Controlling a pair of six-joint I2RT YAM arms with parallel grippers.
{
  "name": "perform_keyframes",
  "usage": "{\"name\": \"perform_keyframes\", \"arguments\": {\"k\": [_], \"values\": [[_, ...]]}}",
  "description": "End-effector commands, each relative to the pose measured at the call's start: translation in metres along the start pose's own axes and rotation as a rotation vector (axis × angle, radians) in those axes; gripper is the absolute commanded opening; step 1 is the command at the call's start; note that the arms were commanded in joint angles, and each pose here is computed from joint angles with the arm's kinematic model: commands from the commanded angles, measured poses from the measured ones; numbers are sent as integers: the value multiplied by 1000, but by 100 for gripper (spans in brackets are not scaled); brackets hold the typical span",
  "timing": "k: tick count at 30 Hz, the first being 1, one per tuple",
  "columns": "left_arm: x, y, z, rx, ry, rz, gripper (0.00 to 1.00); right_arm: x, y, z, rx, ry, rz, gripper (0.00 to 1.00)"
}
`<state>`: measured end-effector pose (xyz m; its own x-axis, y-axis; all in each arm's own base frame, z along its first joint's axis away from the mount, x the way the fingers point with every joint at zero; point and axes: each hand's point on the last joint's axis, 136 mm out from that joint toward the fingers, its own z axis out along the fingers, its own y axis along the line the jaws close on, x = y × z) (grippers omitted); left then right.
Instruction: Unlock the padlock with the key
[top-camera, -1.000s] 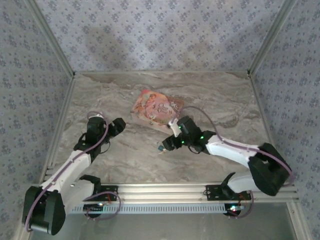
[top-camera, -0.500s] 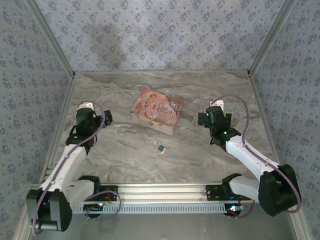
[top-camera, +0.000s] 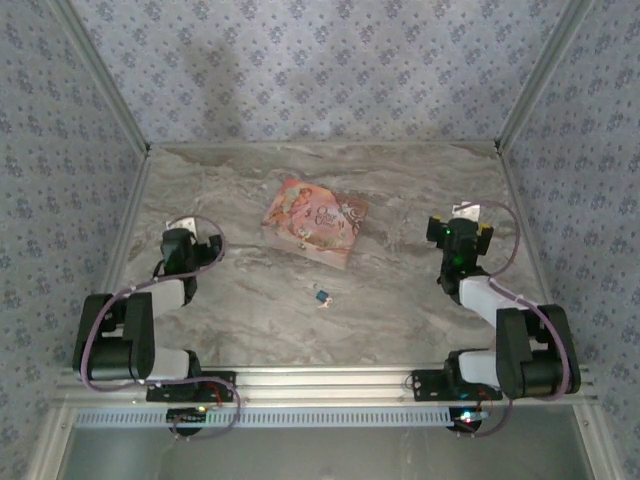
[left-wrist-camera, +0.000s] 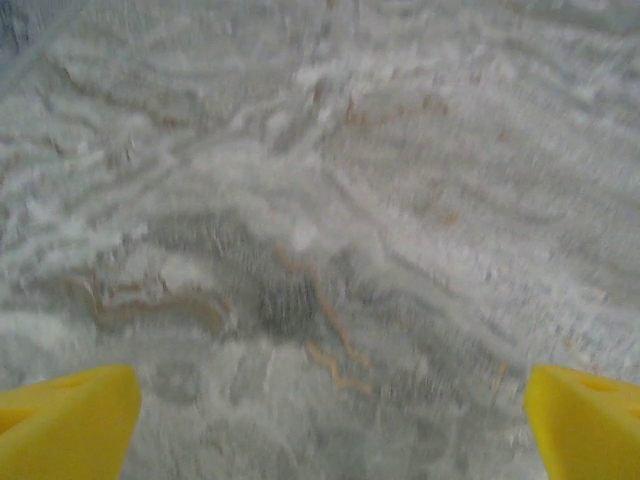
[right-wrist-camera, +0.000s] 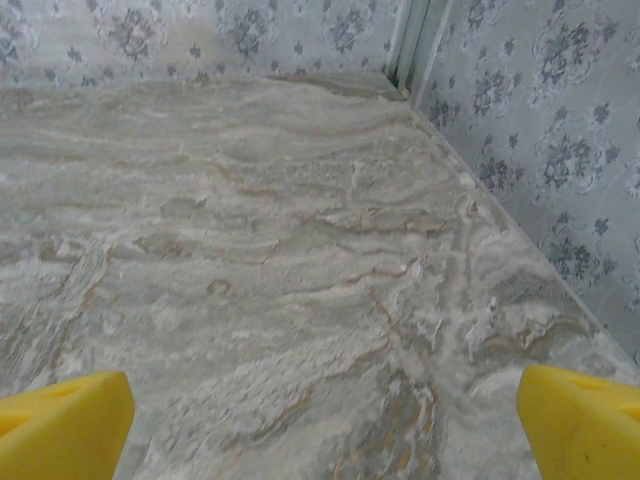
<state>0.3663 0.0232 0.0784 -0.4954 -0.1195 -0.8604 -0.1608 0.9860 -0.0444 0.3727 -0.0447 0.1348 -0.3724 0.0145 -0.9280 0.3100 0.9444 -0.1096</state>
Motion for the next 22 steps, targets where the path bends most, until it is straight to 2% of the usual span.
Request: {"name": "perform_keyframes", "arguments": {"k": [1, 3, 5, 7, 8, 9, 10, 11, 16, 22], "values": [[-35, -4, 3, 70, -190, 21, 98, -5, 6, 8, -89, -5, 10, 100], [-28, -11, 10, 102, -238, 47, 98, 12, 10, 9, -118, -6, 11, 100], [-22, -8, 18, 62, -131, 47, 98, 25, 12, 8, -114, -77, 7, 100], [-24, -10, 21, 38, -154, 70, 98, 33, 20, 22, -108, -94, -32, 100], [-23, -10, 20, 27, -137, 75, 98, 47, 25, 22, -90, 9, -41, 100], [-26, -8, 19, 7, -165, 73, 98, 40, 18, 21, -90, -6, 10, 100], [-26, 4, 16, -88, -175, 56, 98, 35, 19, 22, -86, -59, -34, 100], [-27, 8, 14, -124, -187, 44, 98, 37, 20, 18, -61, -57, -57, 100], [-27, 6, 13, -129, -190, 54, 98, 40, 22, 27, -146, 3, -11, 100], [-26, 5, 13, -122, -189, 60, 98, 38, 20, 26, -143, -9, -10, 100]]}}
